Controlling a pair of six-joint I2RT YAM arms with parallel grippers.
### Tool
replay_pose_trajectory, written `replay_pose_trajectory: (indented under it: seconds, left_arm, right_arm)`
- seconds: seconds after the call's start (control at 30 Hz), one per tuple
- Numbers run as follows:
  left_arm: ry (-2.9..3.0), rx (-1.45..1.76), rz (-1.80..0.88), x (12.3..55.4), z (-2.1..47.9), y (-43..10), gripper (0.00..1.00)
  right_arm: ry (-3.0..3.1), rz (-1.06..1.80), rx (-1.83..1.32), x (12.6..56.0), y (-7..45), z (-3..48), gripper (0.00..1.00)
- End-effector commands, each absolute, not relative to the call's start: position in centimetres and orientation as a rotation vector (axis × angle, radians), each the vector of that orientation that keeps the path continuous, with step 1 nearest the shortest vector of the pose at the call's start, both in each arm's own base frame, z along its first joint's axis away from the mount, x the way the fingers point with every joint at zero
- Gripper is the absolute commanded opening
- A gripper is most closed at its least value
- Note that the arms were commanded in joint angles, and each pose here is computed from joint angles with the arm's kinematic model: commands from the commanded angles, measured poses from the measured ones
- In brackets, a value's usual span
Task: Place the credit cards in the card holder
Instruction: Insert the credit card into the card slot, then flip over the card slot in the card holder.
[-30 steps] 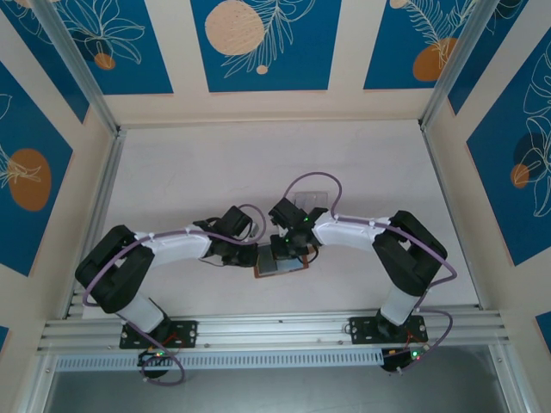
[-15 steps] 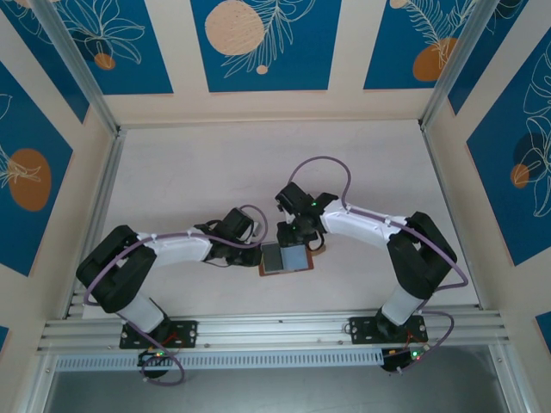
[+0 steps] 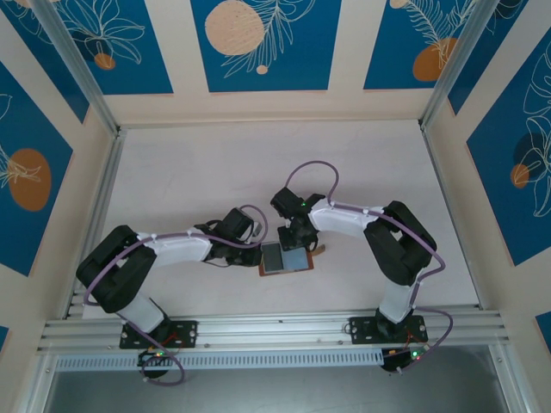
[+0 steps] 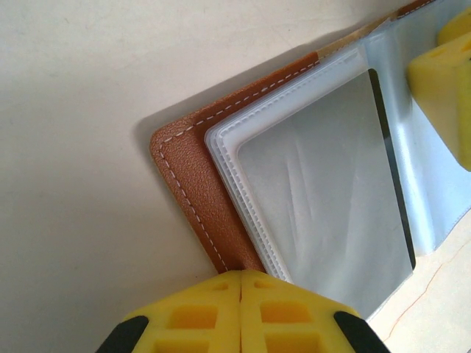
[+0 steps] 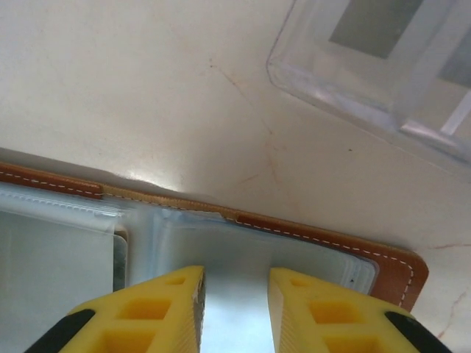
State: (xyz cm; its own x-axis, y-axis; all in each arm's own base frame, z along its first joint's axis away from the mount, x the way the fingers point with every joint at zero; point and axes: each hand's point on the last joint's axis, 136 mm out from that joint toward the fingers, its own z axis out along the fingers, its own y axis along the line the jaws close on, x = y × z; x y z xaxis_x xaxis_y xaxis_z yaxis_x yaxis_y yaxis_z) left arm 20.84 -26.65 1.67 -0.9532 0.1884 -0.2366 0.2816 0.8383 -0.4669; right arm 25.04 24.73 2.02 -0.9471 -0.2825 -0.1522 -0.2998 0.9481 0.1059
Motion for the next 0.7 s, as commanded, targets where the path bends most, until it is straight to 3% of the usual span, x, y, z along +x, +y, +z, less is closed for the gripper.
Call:
replay_pose_trajectory:
  seconds: [0.0,0.13,0.27,0.67]
  left_arm:
    - [2.988,0.363,-0.587,18.4,-2.2,-24.0,0.06]
    - [2.987,0.360,-0.590,18.5,-2.2,-24.1,0.06]
    - [2.989,0.361,-0.593,18.4,-2.3,-24.1,0.06]
    - [2.977,0.331,-0.638,18.8,-2.2,-24.9,0.06]
  right_arm:
    - [3.039,0.127,-0.473,23.3,23.9,-1.0,0.25]
    - [3.048,0.171,-0.465,22.6,24.3,-1.1,0.08]
    - [3.014,0.208,-0.456,23.1,24.5,0.5,0.00]
    - [3.051,0.155,-0.407,23.7,27.6,5.0,0.00]
